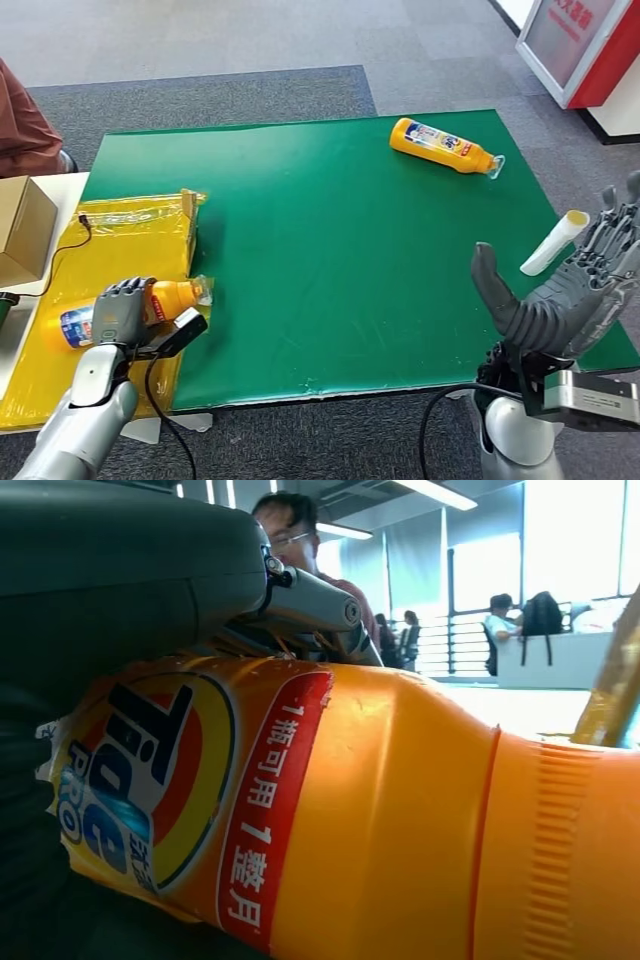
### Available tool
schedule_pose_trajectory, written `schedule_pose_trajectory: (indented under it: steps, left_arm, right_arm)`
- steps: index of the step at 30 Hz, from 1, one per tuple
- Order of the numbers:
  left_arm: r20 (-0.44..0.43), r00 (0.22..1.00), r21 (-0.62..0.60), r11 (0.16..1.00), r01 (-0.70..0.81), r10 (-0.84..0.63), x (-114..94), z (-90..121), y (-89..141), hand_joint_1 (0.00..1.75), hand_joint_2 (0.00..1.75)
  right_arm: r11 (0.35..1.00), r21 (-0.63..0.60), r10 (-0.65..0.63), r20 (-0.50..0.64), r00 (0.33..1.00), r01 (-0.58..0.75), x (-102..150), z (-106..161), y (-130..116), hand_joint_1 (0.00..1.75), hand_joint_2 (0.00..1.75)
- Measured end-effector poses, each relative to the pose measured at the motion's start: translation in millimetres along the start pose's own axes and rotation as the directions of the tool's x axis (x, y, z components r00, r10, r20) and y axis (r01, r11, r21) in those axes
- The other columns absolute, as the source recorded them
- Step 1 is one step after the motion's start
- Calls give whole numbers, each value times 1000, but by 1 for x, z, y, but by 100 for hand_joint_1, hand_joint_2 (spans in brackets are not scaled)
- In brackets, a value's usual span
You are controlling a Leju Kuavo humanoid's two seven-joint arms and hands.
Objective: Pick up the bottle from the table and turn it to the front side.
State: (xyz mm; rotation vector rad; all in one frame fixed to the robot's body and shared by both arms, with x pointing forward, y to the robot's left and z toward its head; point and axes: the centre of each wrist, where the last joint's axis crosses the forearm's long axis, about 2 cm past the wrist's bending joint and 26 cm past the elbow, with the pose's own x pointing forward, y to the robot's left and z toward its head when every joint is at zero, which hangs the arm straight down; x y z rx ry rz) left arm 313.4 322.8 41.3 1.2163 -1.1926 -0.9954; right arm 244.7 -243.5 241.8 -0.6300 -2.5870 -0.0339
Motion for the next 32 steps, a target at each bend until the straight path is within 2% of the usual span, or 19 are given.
schedule_pose_trajectory:
  steps: [7, 9, 11, 13, 23, 26, 32]
  left_arm:
    - [-23, 999, 20, 999, 25, -24, -11, -4, 2, 175, 175]
    - [-20, 999, 23, 999, 33, -32, -13, -6, 3, 129, 175]
    - [-13, 999, 30, 999, 43, -42, -14, -6, 3, 42, 175]
    - [-8, 999, 35, 998, 49, -48, -13, -6, 3, 0, 175]
    - [39, 999, 41, 999, 30, -32, -4, -6, 8, 0, 175]
    - [89, 996, 73, 997, 26, -33, 3, 0, 11, 0, 175]
    - [206, 977, 211, 977, 4, -49, 27, 11, 30, 0, 175]
  right_arm:
    - [1000, 10, 9, -4, 1000, -9, -1, 1, 0, 0, 175]
    - [1000, 16, 11, -4, 1000, -11, -1, 1, 1, 0, 175]
    - [1000, 23, 13, -1, 1000, -13, -1, 1, 3, 0, 175]
    - [999, 30, 15, 1, 1000, -15, 0, 1, 5, 0, 175]
    - [999, 47, 13, -5, 1000, -13, 1, 1, 10, 0, 175]
    - [999, 52, 10, -9, 1000, -10, 1, 2, 11, 0, 175]
    - [998, 69, 4, -31, 1000, -2, 2, 8, 13, 0, 175]
